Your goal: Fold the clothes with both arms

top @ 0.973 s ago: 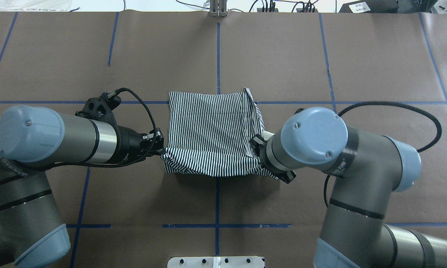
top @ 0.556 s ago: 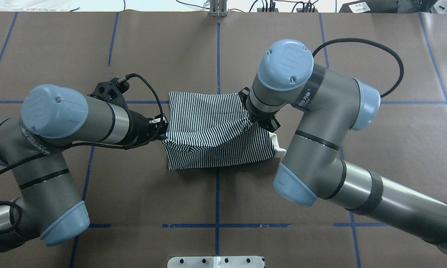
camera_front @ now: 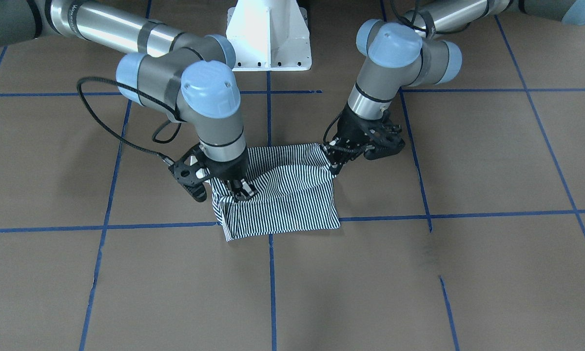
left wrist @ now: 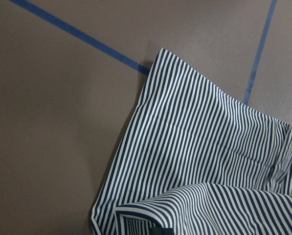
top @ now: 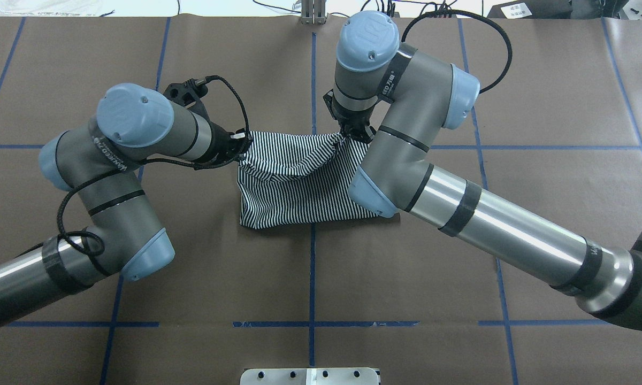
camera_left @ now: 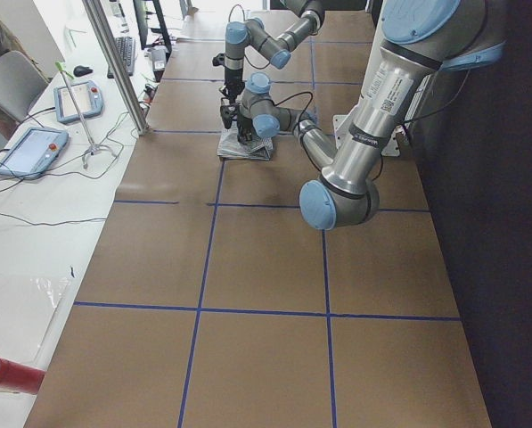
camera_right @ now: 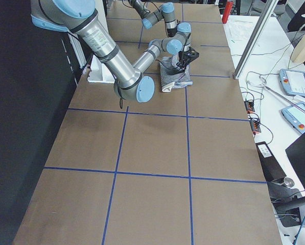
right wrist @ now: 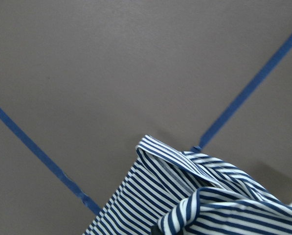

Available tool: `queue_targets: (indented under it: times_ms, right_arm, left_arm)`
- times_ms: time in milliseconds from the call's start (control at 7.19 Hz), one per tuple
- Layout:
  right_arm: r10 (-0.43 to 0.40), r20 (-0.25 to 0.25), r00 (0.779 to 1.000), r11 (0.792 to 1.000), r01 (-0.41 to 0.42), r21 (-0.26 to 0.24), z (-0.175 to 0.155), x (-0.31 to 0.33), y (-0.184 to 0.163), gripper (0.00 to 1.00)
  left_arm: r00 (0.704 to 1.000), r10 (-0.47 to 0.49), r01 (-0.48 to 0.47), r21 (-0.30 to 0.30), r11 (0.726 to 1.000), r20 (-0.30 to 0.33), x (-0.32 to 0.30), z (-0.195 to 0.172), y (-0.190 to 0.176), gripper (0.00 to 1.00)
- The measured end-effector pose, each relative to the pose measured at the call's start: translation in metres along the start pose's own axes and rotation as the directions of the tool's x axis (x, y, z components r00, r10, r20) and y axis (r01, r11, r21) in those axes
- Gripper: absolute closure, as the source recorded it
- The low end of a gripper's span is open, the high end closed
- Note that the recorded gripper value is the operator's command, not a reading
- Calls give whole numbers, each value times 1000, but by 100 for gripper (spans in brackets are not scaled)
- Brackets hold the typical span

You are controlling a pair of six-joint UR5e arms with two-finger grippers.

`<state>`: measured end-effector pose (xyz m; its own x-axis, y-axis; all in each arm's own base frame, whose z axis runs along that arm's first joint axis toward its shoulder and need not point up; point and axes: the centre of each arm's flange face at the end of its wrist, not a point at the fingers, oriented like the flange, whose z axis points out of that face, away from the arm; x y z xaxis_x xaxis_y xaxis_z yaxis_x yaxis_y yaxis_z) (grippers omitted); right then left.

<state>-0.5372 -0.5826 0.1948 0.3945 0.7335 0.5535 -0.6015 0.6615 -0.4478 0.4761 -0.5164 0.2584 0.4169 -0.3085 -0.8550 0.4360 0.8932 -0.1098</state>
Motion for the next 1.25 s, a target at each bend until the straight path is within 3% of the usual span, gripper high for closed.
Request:
queue_targets:
  times_ms: [139, 417, 556, 695, 973, 1251]
  right_arm:
    - [-38, 10, 999, 999, 38, 11, 21, -14, -22, 0]
    - [-89, 31, 996, 996, 89, 2, 20, -31, -60, 0]
    - [-91, 40, 995, 996, 92, -14, 12, -34, -73, 0]
    - [-88, 47, 995, 996, 90, -29, 4, -33, -83, 0]
    - [-89, 66, 994, 994, 93, -56, -6, -12, -94, 0]
    - [-98, 90, 991, 992, 104, -70, -16, 14, -99, 0]
  left_arm:
    - [998, 62, -63, 71, 996, 24, 10, 22, -41, 43]
    - [989, 144, -148, 143, 979, 38, 14, 26, -95, 43]
    - [987, 160, -161, 149, 976, 21, 13, 14, -99, 58]
    - [985, 171, -168, 133, 977, -11, 6, -3, -91, 100]
    - [986, 154, -150, 63, 987, -66, -1, -19, -51, 100]
    - [984, 162, -163, -8, 987, -79, 3, -3, 0, 100]
